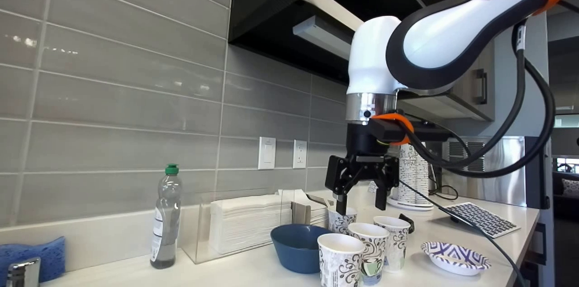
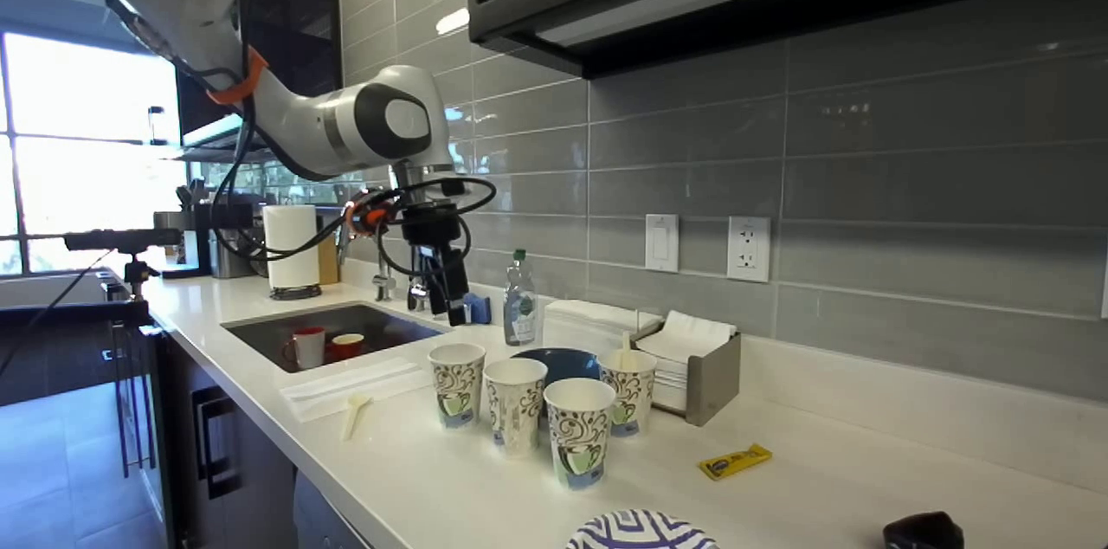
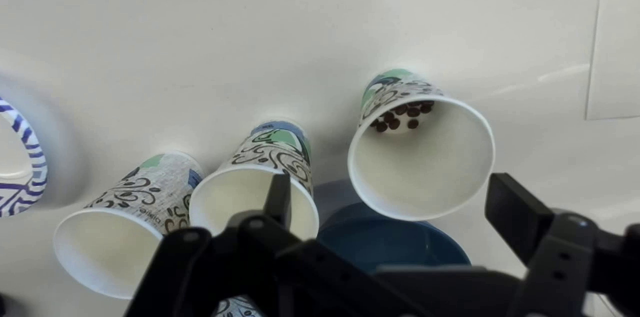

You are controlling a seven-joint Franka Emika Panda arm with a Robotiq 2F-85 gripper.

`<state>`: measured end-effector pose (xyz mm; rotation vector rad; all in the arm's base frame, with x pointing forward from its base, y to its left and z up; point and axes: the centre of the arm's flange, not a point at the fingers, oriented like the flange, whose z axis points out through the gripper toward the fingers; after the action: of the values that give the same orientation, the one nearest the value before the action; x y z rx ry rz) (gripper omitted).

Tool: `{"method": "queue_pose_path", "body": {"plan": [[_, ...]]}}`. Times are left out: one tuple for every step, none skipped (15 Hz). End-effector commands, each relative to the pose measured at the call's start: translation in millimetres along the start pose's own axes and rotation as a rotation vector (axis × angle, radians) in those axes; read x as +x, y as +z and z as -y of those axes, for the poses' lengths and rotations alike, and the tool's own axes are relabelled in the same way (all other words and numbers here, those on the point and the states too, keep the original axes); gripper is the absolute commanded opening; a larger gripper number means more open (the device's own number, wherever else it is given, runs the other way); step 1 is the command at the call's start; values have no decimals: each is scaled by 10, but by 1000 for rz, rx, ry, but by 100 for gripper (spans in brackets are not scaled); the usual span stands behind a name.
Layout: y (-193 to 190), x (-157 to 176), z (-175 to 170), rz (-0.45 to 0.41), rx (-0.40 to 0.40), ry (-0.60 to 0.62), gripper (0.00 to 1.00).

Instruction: Pick up the coffee up and pour the beans into the two coffee cups

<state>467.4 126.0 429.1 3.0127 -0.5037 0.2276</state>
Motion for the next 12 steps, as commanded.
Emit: {"method": "queue_pose_path", "body": {"plan": [[173, -155, -63, -34, 48, 49, 100], [221, -185, -90, -41, 58, 71, 100], [258, -200, -111, -52, 63, 85, 100], [276, -215, -116, -66, 71, 93, 100], [301, -223, -119, -74, 81, 98, 100], [327, -223, -117, -79, 86, 103, 100], [355, -230, -109, -83, 82, 109, 100], [381, -240, -108, -83, 89, 121, 100], [407, -240, -117, -83, 95, 135, 100], [424, -237, -123, -86, 92, 144, 100], [449, -240, -130, -87, 90, 152, 100], [467, -241, -132, -85, 92, 160, 100]]}}
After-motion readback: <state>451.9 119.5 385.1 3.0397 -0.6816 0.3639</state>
